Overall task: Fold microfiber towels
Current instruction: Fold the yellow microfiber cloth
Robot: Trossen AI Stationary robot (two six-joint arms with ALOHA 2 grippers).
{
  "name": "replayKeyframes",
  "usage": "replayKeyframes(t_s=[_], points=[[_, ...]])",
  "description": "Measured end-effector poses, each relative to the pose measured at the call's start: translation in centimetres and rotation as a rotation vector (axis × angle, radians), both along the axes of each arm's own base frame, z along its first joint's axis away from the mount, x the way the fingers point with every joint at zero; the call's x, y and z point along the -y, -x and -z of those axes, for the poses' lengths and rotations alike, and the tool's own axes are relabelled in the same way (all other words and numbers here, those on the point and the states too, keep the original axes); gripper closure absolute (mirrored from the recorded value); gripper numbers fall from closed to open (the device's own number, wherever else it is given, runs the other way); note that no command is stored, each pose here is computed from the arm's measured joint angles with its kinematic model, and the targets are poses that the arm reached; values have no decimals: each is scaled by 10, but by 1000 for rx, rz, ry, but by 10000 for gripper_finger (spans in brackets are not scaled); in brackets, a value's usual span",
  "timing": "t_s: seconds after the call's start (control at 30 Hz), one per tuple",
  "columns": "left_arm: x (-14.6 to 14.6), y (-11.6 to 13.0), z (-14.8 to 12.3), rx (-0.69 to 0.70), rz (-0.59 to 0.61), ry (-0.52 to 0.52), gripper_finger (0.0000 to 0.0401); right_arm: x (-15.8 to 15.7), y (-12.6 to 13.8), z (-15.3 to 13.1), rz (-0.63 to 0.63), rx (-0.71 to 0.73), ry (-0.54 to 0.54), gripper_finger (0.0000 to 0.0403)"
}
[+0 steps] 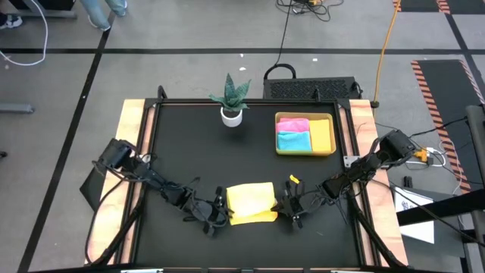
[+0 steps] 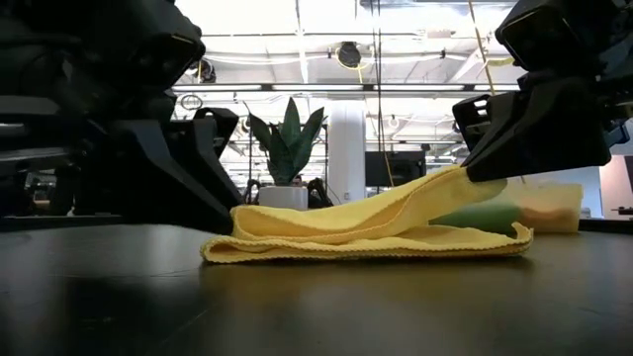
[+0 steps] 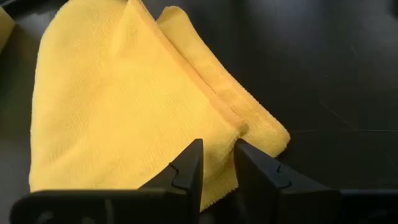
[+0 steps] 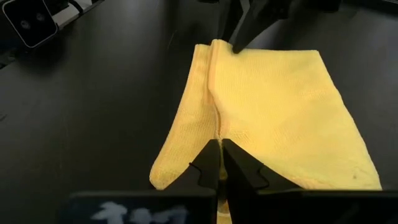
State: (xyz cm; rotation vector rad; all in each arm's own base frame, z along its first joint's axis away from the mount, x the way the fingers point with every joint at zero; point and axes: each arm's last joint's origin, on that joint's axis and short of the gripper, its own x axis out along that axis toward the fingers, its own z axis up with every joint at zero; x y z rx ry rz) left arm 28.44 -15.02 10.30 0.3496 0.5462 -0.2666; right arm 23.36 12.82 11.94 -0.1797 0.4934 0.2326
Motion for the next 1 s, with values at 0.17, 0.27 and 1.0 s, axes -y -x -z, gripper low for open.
replayKeyframes(t_s=[0.17,0.27,1.0], points=[[1,0,-1,9,1,7,361,0,0,0,0,0,0,399],[2,0,-2,20,6,12,393,0,0,0,0,0,0,399],[13,19,-49,90,63,11,396,-1,-1,-3,2,25,-23,399]])
